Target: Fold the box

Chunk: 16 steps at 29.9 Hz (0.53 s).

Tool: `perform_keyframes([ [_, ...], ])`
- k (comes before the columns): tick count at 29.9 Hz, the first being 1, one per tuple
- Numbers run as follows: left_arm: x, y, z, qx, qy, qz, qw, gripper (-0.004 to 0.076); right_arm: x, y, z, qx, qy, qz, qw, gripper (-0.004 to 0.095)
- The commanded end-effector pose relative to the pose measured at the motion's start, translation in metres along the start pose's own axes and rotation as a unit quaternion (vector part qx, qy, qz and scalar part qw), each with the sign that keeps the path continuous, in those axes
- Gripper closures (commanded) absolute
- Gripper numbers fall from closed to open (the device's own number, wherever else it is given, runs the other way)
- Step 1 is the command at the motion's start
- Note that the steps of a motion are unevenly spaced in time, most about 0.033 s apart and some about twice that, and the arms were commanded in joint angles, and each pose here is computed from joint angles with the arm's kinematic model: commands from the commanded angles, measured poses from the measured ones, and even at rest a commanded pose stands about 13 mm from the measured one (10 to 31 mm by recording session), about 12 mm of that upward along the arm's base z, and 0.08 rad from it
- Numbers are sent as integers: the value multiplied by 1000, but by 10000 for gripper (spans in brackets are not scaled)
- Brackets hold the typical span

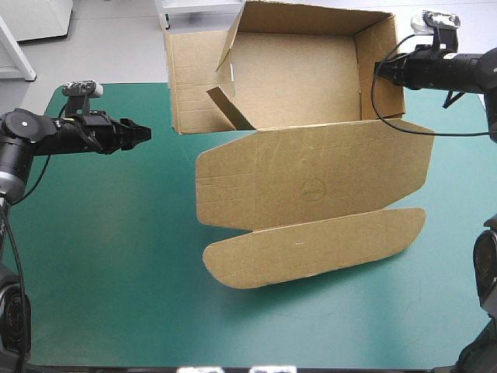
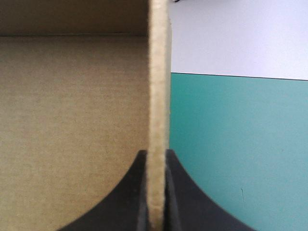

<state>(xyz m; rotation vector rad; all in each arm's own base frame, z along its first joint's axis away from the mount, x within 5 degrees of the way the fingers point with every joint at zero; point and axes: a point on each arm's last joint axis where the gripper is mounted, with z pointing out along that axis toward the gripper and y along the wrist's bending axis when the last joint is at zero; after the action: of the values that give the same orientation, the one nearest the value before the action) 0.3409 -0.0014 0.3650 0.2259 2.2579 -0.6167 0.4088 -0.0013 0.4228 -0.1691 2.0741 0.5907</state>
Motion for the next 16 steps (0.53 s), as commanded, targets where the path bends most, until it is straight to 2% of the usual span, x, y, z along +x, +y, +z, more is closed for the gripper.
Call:
perform_keyframes([
  [1,-21,-20,-8,84,-91,-3,992,339,-20,20,-28,-22,-62,-5,998,925],
  [4,-29,-24,-1,157,-134,-20,978,339,-21,21,-28,-24,-63,-4,998,925],
  [8,-31,-21,16,242,-155,-49,956,339,-20,21,-28,-24,-62,-3,998,925],
  [12,-32,-21,29,351,-173,-69,918,339,-22,19,-28,-19,-70,-2,997,925],
  [16,-32,-21,35,400,-183,-91,893,339,-22,19,-28,-18,-73,-2,997,925],
])
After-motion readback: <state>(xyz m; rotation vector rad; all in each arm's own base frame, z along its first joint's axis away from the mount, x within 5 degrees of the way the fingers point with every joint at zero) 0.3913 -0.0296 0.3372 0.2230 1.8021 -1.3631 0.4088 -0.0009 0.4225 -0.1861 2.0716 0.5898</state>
